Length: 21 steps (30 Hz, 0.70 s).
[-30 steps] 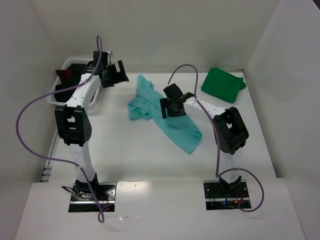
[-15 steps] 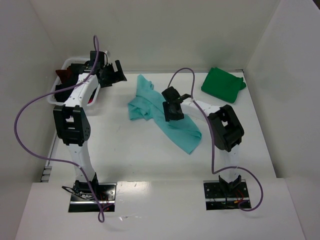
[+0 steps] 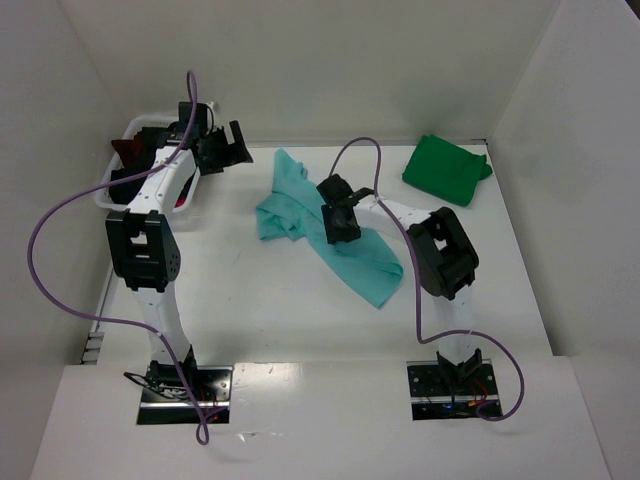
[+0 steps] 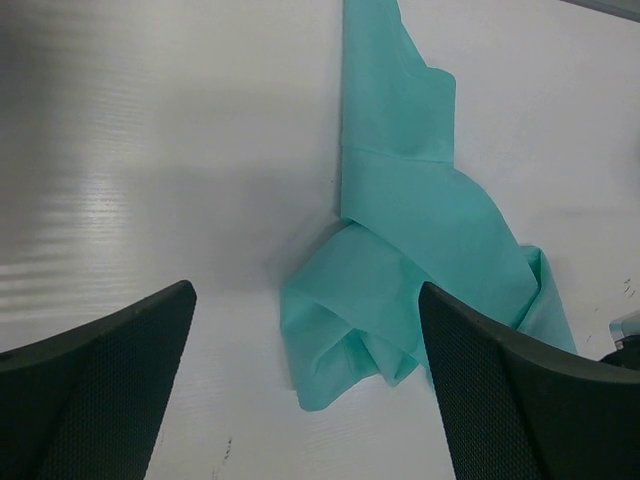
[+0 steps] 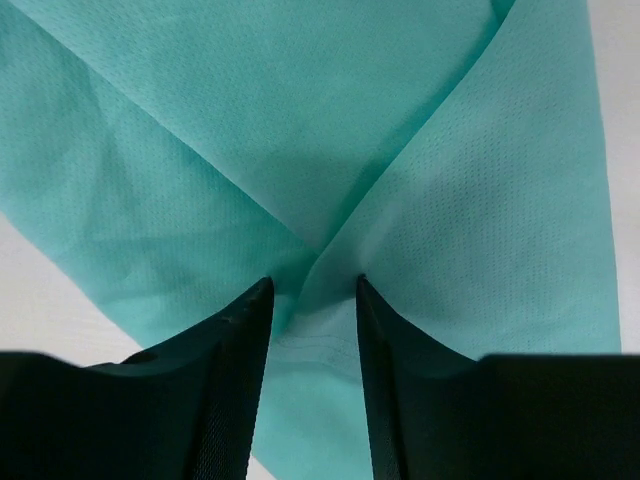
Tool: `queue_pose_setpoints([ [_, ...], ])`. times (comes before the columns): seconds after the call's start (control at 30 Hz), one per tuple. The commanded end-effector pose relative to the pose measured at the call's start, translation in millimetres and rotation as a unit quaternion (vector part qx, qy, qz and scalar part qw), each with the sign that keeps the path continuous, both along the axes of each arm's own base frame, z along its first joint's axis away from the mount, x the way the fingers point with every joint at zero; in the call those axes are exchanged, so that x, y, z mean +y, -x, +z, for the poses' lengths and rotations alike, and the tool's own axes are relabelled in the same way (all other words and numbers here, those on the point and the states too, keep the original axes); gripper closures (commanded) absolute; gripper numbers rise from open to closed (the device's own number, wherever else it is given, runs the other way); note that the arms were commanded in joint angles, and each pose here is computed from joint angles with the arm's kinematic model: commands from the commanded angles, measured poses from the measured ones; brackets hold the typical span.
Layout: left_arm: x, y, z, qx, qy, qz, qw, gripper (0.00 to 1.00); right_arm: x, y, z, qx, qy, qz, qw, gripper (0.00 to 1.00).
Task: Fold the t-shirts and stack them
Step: Flatten out the tshirt
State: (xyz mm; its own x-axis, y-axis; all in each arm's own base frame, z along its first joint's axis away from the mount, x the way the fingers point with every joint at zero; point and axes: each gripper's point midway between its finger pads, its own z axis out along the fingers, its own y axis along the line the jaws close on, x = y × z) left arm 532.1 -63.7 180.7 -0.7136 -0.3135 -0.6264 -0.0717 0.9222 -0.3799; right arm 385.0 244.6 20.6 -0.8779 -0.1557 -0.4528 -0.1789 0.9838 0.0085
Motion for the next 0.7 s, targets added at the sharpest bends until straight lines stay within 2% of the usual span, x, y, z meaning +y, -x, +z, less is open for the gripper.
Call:
queue_pose_setpoints([
  [0.0, 1.4, -3.1, 1.3, -0.010, 0.001, -0.009, 1.000, 0.00, 0.9, -5.4, -1.5, 0.001, 0.023, -0.009, 1.000, 0.66],
  [0.03, 1.4, -3.1, 1.3, -0.010, 0.001, -0.009, 1.000, 0.00, -2.5, -3.7, -2.1, 0.004, 0.029, -0.015, 0.999, 0.77],
  [0.17, -0.1, -2.7, 1.7, -0.010, 0.004, -0.012, 1.000, 0.00, -9.0, -8.1, 11.1, -0.013, 0.041, -0.030, 0.999, 0.93],
  [0.27, -3.8, -4.3, 0.4, -0.011, 0.010, -0.024, 1.000, 0.00, -10.3, -14.0, 41.6, -0.047, 0.030, -0.037, 0.998, 0.95],
  [0.37, -21.4, -5.4, 3.7, -0.020, 0.039, -0.075, 0.996, 0.00, -17.8, -13.3, 76.0, -0.081, 0.021, -0.051, 0.995, 0.97],
  [0.43, -34.2, -8.6, -1.0, -0.023, 0.062, -0.114, 0.991, 0.00, -18.2, -12.0, 117.1, -0.118, -0.030, -0.057, 0.991, 0.97],
  [0.57, -39.3, -12.0, -3.1, -0.023, 0.072, -0.127, 0.989, 0.00, -23.2, -4.7, 133.9, -0.141, -0.088, -0.065, 0.984, 0.97],
  [0.63, -54.0, -17.2, -15.4, -0.018, 0.070, -0.138, 0.988, 0.00, -37.6, 0.7, 144.1, -0.151, -0.108, -0.088, 0.979, 0.98],
  [0.67, -60.4, -18.4, -19.1, -0.016, 0.067, -0.142, 0.988, 0.00, -45.0, 2.8, 134.4, -0.142, -0.100, -0.094, 0.980, 0.98],
])
